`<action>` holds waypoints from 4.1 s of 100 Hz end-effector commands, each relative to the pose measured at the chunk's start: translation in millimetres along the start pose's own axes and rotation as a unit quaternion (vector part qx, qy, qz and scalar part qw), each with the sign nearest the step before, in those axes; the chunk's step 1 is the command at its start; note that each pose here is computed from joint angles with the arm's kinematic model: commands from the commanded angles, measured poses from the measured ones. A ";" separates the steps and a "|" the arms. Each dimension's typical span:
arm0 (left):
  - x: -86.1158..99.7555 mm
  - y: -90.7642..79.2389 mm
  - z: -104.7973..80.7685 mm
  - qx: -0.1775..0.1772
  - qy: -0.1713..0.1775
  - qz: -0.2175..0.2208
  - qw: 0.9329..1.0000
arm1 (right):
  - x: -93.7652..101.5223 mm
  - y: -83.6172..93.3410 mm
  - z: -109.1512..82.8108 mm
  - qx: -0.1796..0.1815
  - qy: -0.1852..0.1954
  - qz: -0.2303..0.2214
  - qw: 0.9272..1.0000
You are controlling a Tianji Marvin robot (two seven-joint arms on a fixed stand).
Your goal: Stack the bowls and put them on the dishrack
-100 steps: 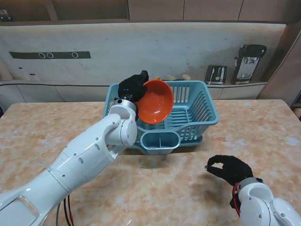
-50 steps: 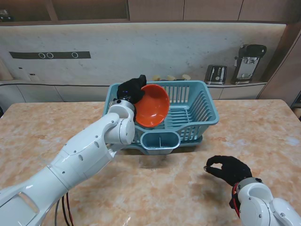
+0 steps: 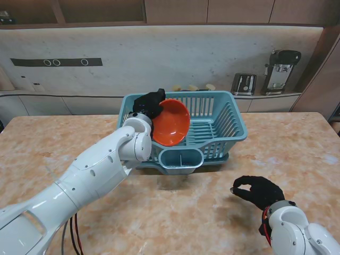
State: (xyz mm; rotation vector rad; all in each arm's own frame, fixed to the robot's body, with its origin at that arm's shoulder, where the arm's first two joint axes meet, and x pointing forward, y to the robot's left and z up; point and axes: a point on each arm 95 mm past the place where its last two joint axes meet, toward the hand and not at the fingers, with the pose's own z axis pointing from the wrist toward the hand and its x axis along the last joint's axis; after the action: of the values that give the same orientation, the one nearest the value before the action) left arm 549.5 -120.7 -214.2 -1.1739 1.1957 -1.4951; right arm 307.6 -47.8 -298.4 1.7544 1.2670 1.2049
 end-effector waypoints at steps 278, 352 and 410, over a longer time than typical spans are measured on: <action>-4.2 -32.9 -67.6 0.058 0.051 -0.057 0.995 | 5.5 -6.6 3.0 0.017 0.019 0.000 1.000; -5.6 -23.4 -176.0 0.096 0.055 -0.100 0.989 | 9.8 -8.9 3.5 0.018 0.026 0.000 0.999; -19.9 -18.3 -243.0 0.113 -0.008 -0.064 0.991 | 10.0 -6.1 -0.9 0.010 0.024 0.001 1.000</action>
State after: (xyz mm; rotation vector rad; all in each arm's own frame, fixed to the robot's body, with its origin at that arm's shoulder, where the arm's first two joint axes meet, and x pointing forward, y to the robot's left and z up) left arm 320.1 -60.4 -219.7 -1.1017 0.9130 -1.6957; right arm 310.9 -39.5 -299.3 1.7358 1.3005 1.2490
